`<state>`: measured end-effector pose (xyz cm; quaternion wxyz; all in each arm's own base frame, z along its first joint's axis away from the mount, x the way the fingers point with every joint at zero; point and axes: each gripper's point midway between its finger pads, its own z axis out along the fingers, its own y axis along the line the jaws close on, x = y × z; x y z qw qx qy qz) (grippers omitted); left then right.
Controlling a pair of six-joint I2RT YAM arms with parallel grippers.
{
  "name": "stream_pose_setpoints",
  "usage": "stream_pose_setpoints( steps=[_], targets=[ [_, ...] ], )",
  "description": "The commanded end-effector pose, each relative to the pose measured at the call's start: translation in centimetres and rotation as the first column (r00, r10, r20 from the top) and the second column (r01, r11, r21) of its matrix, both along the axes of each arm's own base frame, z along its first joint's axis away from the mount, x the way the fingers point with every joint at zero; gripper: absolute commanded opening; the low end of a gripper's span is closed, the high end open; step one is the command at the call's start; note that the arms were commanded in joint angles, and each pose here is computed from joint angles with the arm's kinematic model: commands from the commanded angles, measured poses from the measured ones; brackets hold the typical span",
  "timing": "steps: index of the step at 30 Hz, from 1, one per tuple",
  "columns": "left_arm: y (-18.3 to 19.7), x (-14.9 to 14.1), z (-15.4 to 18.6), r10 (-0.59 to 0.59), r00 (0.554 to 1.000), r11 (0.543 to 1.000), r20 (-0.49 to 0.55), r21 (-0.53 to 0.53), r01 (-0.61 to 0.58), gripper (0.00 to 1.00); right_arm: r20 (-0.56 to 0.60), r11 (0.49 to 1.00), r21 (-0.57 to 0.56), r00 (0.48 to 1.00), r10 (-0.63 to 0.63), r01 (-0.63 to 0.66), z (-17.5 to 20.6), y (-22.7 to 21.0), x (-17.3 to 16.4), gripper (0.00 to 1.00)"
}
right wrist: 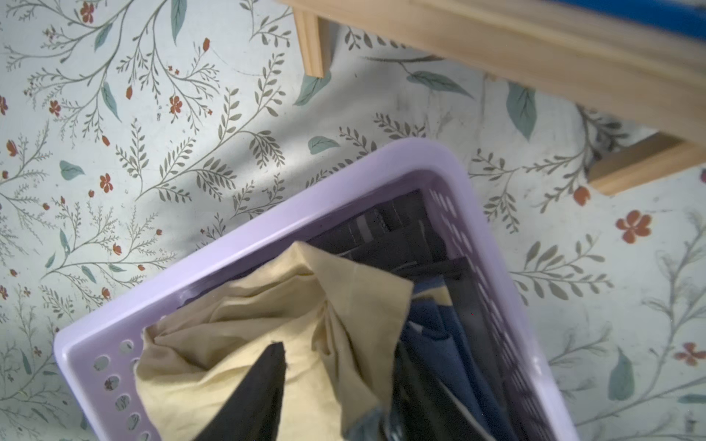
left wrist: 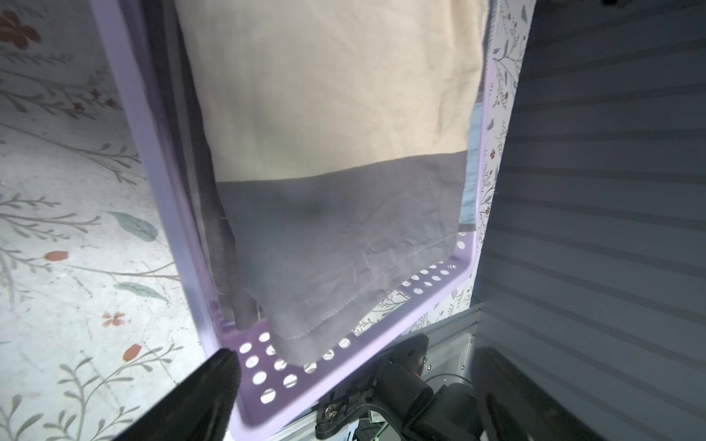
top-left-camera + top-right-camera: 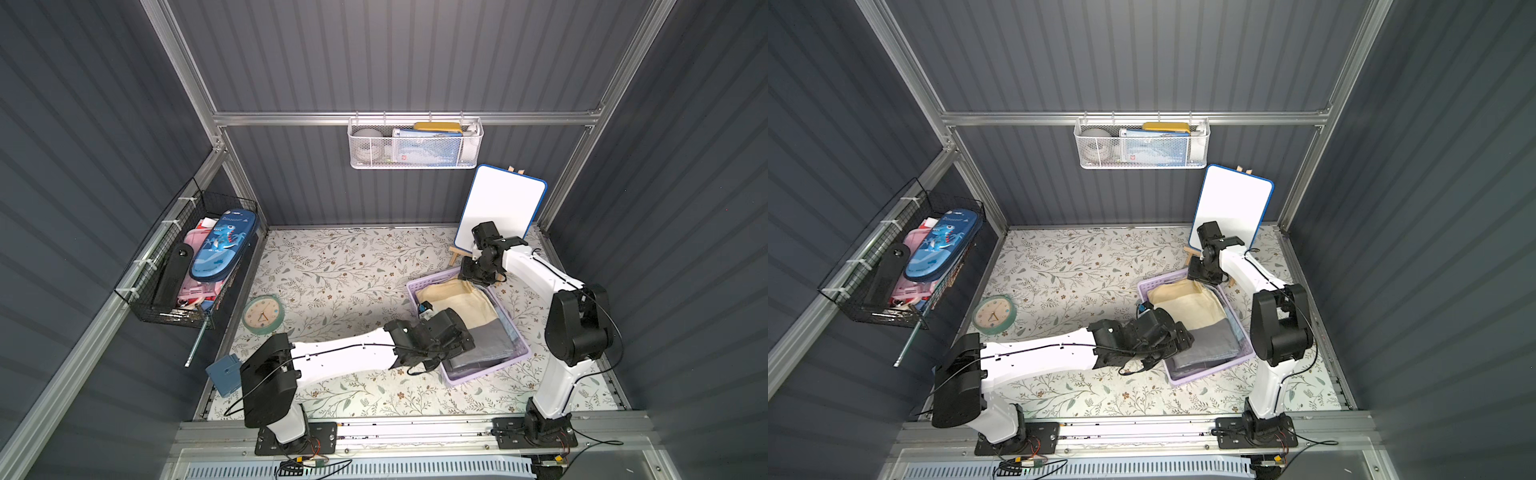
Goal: Put the folded pillowcase in the basket
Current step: Move the basket to the center of the board.
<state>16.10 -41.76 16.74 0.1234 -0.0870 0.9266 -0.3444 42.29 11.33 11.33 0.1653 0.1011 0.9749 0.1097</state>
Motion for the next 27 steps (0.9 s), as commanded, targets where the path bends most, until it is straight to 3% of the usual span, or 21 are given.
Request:
stream_pose_setpoints(
  steps=[1,6,9,14,15,21,27],
  targets=[
    [2.4,0.2,3.1,0.039,0.998,0.999,0.054,0.014,-0.039,0.99,0.099,0.999,-0.036,0.995,-0.025,0.029,3.8,-1.1,0.1,0.57],
    [4.7,1.5,3.5,0.073,0.991,0.996,0.109,0.037,-0.077,0.98,0.182,0.988,-0.129,0.981,-0.065,0.089,6.9,-3.6,-1.2,0.61],
    [5.5,2.4,2.2,0.082,0.99,0.994,0.112,0.068,-0.09,0.89,0.203,0.983,-0.137,0.975,-0.094,0.123,8.4,-4.5,-2.8,0.62],
    [5.0,4.4,0.0,0.048,0.993,0.995,0.104,0.087,-0.057,0.48,0.25,0.994,0.001,0.962,-0.107,0.11,9.3,-3.4,-6.2,0.6],
    [4.9,4.8,-0.5,0.05,0.994,0.993,0.099,0.104,-0.06,0.44,0.26,0.993,0.019,0.959,-0.115,0.114,9.3,-3.3,-6.7,0.6],
    [3.6,6.5,-3.9,-0.007,0.996,0.984,0.084,0.175,-0.008,0.54,0.265,0.994,0.065,0.959,-0.1,0.086,9.4,-3.0,-9.3,0.58],
    [3.9,6.1,-7.1,-0.011,1.0,0.972,0.028,0.237,0.004,0.56,0.246,0.995,0.051,0.965,-0.093,0.083,9.4,-3.4,-10.7,0.57]
  ],
)
